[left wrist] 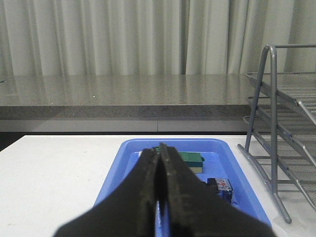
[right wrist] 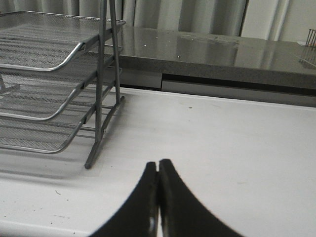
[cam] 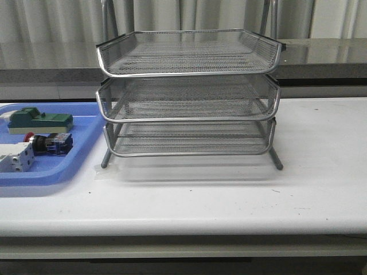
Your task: Place button on rack with both arms
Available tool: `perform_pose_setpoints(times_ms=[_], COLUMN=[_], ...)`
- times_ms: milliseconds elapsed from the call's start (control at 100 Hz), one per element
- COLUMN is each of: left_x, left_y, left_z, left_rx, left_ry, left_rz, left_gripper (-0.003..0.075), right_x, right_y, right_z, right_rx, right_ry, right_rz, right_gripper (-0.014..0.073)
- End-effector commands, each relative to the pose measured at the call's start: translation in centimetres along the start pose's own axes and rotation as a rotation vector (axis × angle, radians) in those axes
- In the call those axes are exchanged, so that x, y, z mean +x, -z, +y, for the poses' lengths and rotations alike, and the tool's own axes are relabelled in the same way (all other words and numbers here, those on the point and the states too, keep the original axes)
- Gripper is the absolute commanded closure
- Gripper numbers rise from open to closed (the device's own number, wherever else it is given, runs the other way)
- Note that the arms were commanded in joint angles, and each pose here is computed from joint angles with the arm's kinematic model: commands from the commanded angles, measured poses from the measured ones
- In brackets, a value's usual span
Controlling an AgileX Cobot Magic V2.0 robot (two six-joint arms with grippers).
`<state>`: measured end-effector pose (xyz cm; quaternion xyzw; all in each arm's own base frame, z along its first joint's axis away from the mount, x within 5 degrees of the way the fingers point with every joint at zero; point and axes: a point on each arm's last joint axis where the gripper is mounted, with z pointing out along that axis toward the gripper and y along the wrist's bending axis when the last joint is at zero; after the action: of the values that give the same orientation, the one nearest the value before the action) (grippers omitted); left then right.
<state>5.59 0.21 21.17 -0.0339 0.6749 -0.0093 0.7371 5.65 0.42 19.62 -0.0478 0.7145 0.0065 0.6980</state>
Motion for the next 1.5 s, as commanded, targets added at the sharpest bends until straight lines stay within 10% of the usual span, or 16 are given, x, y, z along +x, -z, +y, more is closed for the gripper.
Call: perform_pose_setpoints(times_ms=[0,1050,1490], left_x=[0.2,0.2,0.2], left_y=[0.2,0.2,0.2], left_z=[0.0,0.0,0.0], left_rx=[0.006,0.006,0.006], left_ry=[0.014,0.014,0.014], left_rz=[-0.073,-0.073,-0.073], left_gripper=[0.0741,0.0741,0.0741], right_x=[-0.8,-3.9,-11.3], right_y=[0.2,0.8,-0.1], right_z=[0.0,-0.2,-0.2], right_rx=[0.007,0.008,-0.047], right_ry=[0.006,-0.065,-0.166], right_rz=[-0.097,-0.260,0.114], right_gripper=[0.0703,0.0703,0.0703])
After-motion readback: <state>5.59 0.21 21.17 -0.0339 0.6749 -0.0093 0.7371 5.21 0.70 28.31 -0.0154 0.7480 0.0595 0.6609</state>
